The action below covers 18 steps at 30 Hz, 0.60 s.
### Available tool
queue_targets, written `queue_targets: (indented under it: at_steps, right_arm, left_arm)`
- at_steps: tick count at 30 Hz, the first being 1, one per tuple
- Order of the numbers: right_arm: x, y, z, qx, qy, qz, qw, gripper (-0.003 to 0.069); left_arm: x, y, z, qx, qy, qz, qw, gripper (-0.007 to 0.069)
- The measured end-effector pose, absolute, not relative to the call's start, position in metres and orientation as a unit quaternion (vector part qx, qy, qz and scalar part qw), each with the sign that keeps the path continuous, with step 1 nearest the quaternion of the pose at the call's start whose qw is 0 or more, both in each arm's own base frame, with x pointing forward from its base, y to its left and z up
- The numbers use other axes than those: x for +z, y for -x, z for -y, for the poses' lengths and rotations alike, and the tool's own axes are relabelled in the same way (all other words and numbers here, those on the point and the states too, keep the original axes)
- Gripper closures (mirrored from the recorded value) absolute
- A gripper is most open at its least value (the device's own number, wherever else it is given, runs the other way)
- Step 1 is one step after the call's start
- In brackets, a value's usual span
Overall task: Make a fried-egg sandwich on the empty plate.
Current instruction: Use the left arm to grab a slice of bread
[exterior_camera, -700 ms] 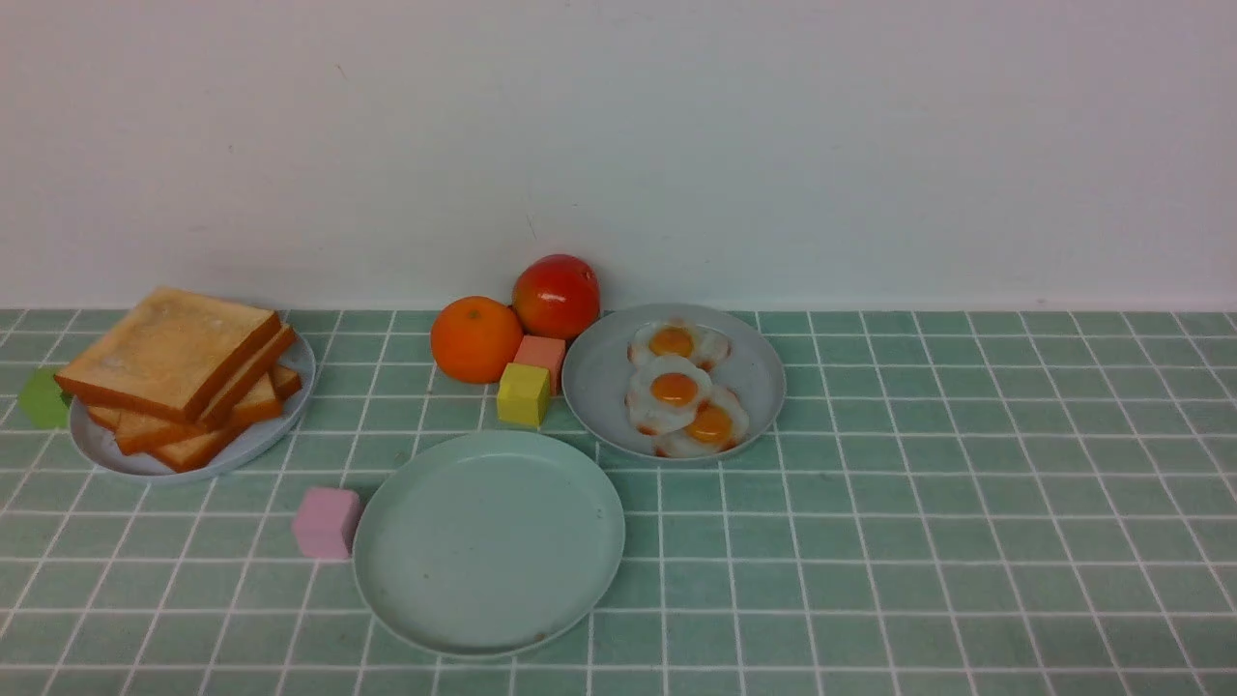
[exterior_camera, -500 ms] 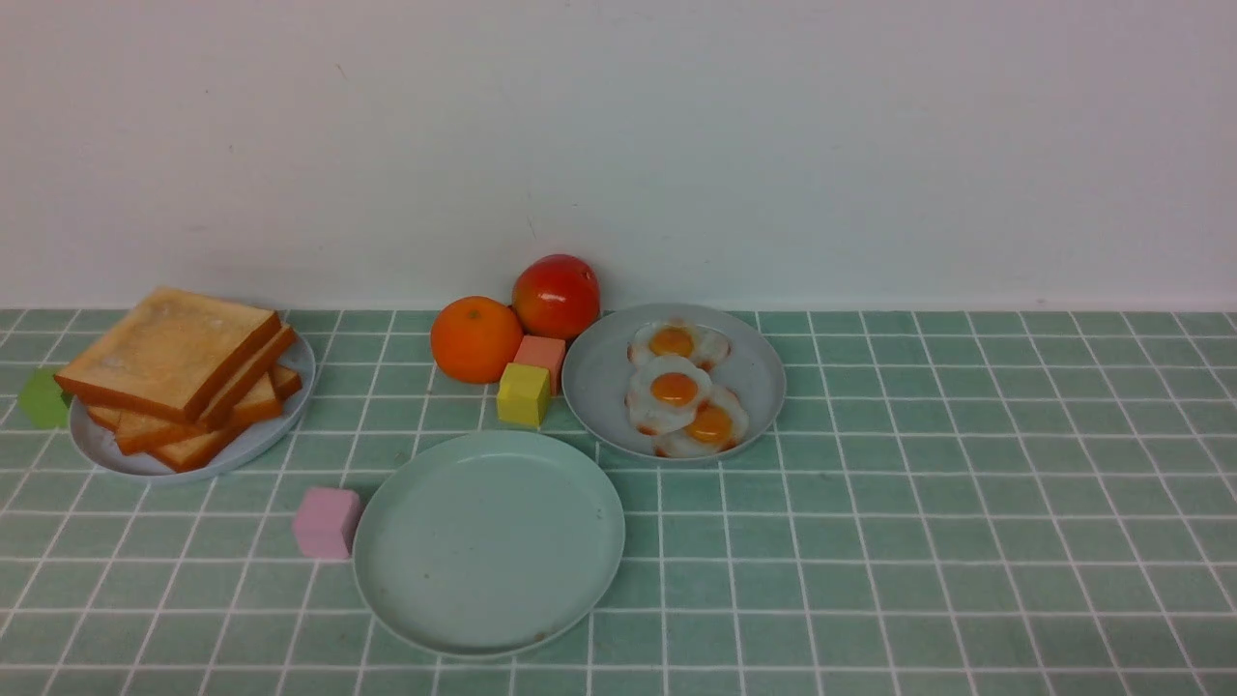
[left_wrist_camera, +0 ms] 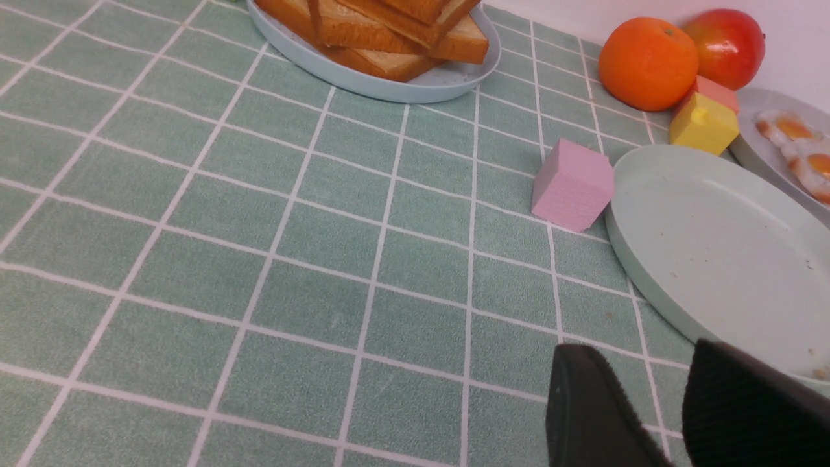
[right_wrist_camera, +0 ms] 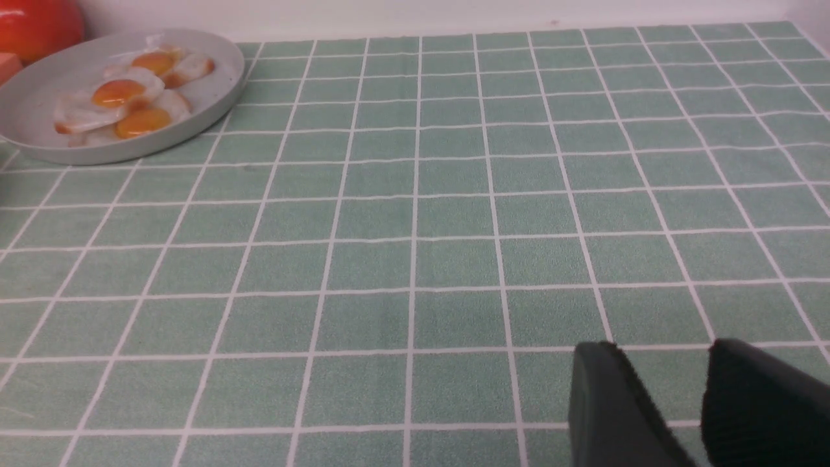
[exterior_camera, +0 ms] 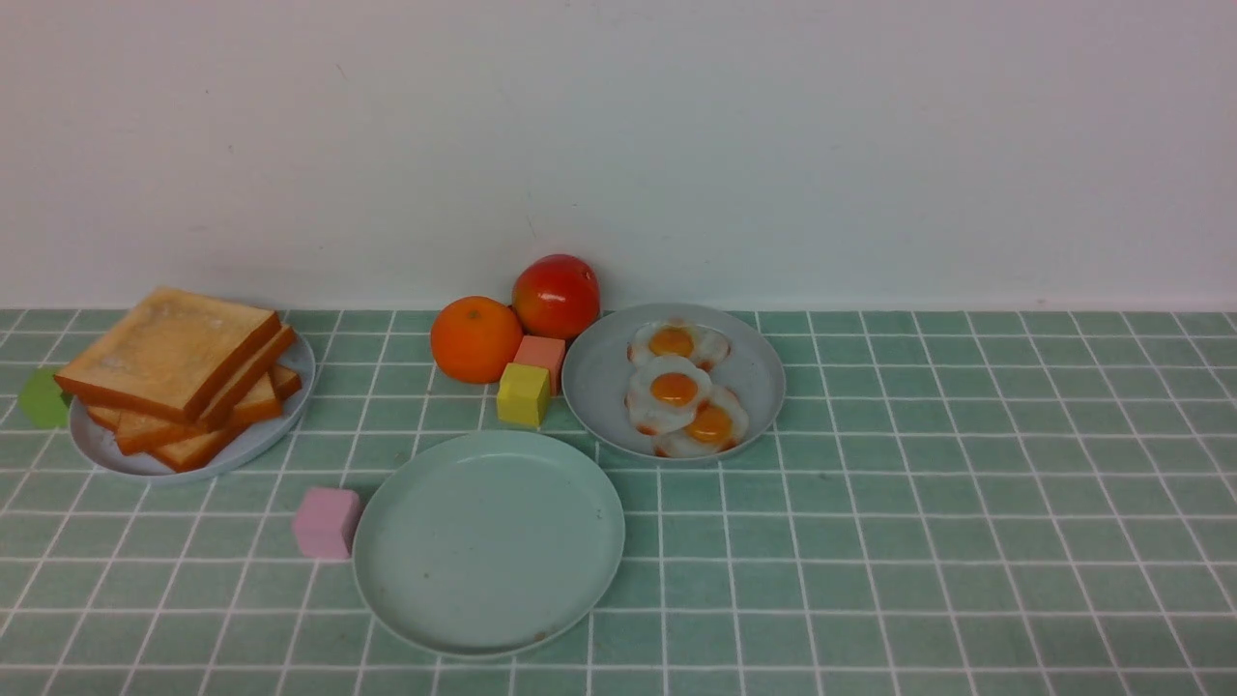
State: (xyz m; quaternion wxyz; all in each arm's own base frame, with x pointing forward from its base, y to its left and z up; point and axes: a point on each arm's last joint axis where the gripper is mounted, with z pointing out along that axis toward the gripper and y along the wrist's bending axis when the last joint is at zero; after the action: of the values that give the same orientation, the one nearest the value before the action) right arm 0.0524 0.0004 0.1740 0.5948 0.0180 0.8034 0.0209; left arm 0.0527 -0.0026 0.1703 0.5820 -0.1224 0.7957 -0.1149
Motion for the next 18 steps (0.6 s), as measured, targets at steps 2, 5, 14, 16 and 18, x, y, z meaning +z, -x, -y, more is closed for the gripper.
queue_targets:
  at_steps: [2,5,14,16,18]
  right_arm:
    - [0.174,-0.052,0.0,0.021,-0.018,-0.803,0.595,0.0419]
    - [0.174,-0.052,0.0,0.021,-0.018,-0.803,0.595,0.0419]
    - [0.174,-0.052,0.0,0.021,-0.018,-0.803,0.595,0.0419]
    - [0.174,-0.052,0.0,0.021,-0.018,-0.803,0.595,0.0419]
    - [0.174,-0.052,0.0,0.021,-0.018,-0.803,0.595,0.0419]
  left_arm:
    - [0.171,-0.053,0.003,-0.122,0.127,-0.792,0.584,0.0387]
    - [0.177,-0.054,0.006,-0.199,0.188,-0.758,0.592,0.0387]
    - [0.199,-0.057,0.004,-0.338,0.297,-0.635,0.628,0.0387]
    - [0.205,-0.056,0.004,-0.342,0.295,-0.628,0.634,0.04]
    - [0.219,-0.054,0.005,-0.339,0.279,-0.628,0.643,0.0433]
